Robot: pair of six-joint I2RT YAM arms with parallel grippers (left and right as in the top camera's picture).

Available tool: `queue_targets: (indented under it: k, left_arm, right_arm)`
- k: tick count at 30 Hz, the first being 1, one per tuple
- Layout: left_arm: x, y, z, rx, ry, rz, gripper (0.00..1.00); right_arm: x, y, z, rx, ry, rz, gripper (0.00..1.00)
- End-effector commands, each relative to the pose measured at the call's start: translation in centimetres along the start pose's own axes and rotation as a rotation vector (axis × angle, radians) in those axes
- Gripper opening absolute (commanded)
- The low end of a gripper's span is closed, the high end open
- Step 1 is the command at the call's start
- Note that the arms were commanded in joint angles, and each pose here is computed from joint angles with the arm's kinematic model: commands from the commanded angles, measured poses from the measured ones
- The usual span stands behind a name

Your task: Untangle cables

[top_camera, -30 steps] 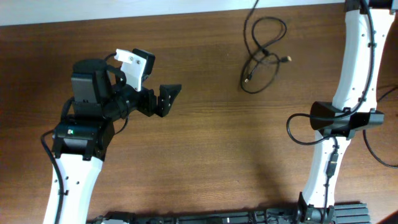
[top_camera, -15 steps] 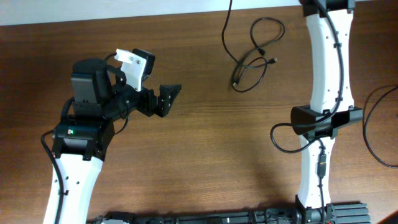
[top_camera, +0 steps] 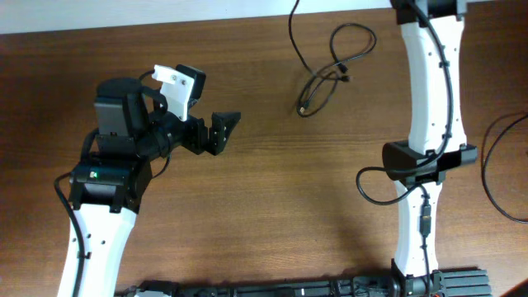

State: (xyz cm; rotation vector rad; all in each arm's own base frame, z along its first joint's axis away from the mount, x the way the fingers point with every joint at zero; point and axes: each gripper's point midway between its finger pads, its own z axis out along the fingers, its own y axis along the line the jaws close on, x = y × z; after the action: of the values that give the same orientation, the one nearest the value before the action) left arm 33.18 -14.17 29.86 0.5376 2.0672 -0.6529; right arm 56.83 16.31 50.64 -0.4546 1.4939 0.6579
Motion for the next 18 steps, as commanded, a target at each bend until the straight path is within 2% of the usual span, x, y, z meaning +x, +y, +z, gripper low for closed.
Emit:
queue_targets:
  k: [1,6,10,15,18]
  left_arm:
    - [-0.3,0.0,-0.2,-0.006,-0.009,-0.002,0.99]
    - [-0.3,0.0,-0.2,-0.006,-0.009,-0.002,0.99]
    - [-0.3,0.0,-0.2,-0.006,-0.009,-0.002,0.99]
    - [-0.3,0.0,-0.2,-0.006,-0.009,-0.002,0.99]
    - [-0.3,0.0,-0.2,-0.006,-0.009,-0.002,0.99]
  right_arm:
    - [-9.8,-0.9,-7.1,0.198,-0.209,-0.124,0.04]
    - [-16.0,-2.3,-13.7,0.36,-0.358,-0.167,0.04]
    - [-20.2,-1.0,-18.1,0.406,-0.478,-0.216,0.04]
    - [-23.7,1.4,-21.8,0.443,-0.586,-0.273,0.04]
    - [-24.3,2.1,-22.9,0.489,-0.577,-0.361,0.04]
